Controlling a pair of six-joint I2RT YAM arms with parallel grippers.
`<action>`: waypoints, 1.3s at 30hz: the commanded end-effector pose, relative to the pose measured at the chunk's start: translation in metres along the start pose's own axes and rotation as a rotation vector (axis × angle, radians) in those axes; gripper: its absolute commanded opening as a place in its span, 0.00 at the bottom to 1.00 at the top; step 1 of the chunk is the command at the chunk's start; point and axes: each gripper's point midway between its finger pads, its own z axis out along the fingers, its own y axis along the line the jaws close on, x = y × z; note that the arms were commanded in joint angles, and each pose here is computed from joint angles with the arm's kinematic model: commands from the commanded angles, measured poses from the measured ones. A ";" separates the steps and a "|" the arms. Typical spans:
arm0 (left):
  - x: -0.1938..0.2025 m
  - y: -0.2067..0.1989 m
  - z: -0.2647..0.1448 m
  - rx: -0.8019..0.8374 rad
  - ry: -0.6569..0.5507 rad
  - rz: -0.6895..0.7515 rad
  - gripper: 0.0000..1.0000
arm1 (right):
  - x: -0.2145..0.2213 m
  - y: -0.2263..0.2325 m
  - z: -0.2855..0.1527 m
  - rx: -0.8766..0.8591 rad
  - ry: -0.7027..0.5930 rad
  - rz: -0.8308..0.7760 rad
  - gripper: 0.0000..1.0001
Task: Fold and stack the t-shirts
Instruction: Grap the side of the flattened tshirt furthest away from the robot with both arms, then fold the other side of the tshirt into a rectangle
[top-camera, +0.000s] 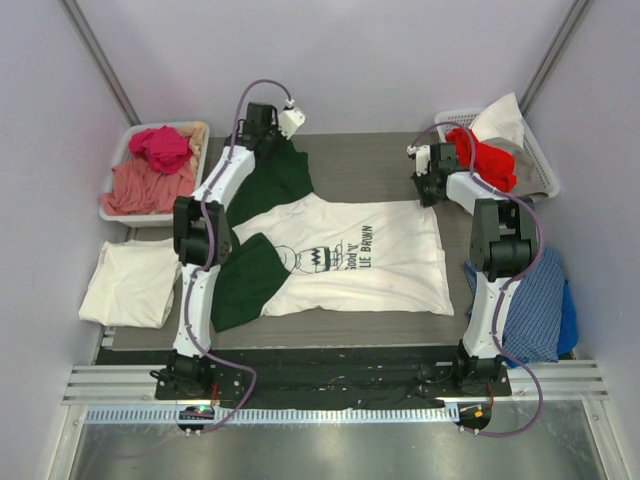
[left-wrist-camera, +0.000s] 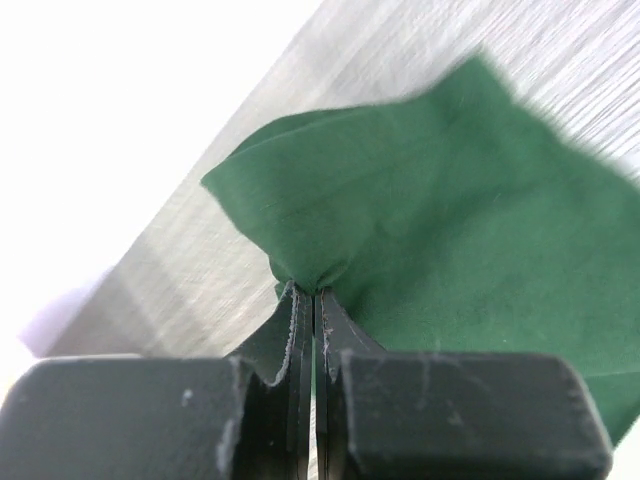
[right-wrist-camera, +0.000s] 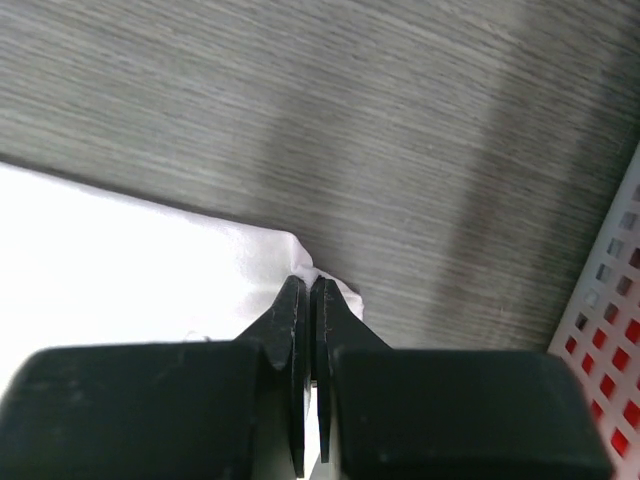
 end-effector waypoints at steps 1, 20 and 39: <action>-0.044 0.024 -0.052 -0.062 -0.085 0.002 0.00 | -0.028 -0.014 -0.041 0.045 -0.074 -0.011 0.01; 0.001 0.005 -0.146 -0.044 0.045 0.064 0.00 | -0.002 0.011 -0.116 -0.010 -0.110 -0.031 0.01; 0.052 -0.041 -0.220 0.057 0.139 0.049 0.00 | 0.054 0.033 -0.142 -0.057 -0.042 -0.083 0.01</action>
